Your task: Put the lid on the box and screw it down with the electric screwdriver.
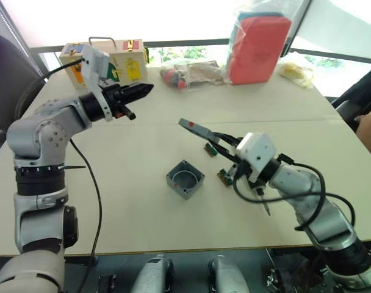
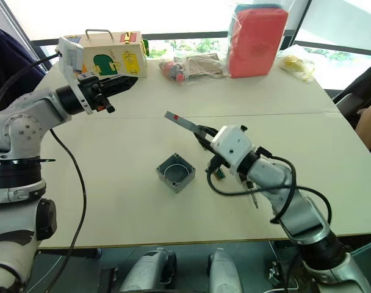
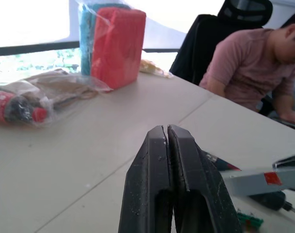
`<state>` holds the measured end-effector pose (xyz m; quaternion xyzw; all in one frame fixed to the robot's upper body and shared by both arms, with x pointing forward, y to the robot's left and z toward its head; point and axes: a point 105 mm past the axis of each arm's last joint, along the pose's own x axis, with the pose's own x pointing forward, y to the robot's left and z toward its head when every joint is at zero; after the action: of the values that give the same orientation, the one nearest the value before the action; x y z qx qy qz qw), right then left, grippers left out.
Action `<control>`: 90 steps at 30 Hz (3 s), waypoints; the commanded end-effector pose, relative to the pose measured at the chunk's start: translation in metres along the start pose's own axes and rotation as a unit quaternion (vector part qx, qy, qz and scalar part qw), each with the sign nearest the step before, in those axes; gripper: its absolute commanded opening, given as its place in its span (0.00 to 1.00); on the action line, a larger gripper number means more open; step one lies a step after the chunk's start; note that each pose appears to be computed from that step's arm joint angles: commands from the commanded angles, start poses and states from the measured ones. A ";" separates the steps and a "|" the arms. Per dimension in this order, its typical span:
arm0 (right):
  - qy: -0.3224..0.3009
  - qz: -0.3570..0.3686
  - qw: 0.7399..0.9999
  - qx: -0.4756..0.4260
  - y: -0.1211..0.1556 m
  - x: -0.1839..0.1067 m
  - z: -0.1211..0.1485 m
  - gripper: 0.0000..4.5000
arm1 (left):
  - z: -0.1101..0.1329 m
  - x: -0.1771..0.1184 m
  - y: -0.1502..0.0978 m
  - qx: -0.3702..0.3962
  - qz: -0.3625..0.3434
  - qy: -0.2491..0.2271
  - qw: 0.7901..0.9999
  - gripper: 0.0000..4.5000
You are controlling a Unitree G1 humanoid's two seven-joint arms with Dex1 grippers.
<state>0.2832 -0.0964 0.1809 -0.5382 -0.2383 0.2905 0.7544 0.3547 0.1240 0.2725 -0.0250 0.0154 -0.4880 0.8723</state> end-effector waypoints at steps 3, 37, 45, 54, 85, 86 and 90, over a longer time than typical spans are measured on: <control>-0.052 -0.023 0.988 -0.142 0.024 0.000 0.018 0.02 | -0.019 0.011 -0.026 -0.004 -0.090 0.066 0.994 0.01; -0.055 0.020 0.981 -0.184 0.077 -0.002 -0.001 0.02 | -0.100 0.035 -0.038 0.013 -0.178 0.206 0.962 0.01; -0.057 0.027 0.981 -0.184 0.085 -0.002 -0.003 0.02 | -0.127 0.037 -0.045 0.066 -0.184 0.252 0.948 0.01; -0.051 0.013 0.981 -0.187 0.078 -0.005 -0.003 0.69 | -0.164 0.033 -0.042 0.096 -0.172 0.315 0.928 0.00; -0.093 0.035 0.981 -0.165 0.043 -0.021 0.023 0.77 | -0.217 0.026 -0.040 0.138 -0.165 0.366 0.906 0.00; -0.094 0.051 0.983 -0.152 0.045 -0.021 0.025 0.77 | -0.218 0.026 -0.041 0.141 -0.166 0.366 0.905 0.00; -0.099 0.091 0.982 -0.132 0.046 -0.021 0.031 0.77 | -0.220 0.028 -0.046 0.146 -0.171 0.365 0.903 0.00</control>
<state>0.2417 -0.0816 0.1341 -0.6256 -0.2887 0.3719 0.6221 0.3358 0.0537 0.1246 0.2715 0.1278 -0.6072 0.7357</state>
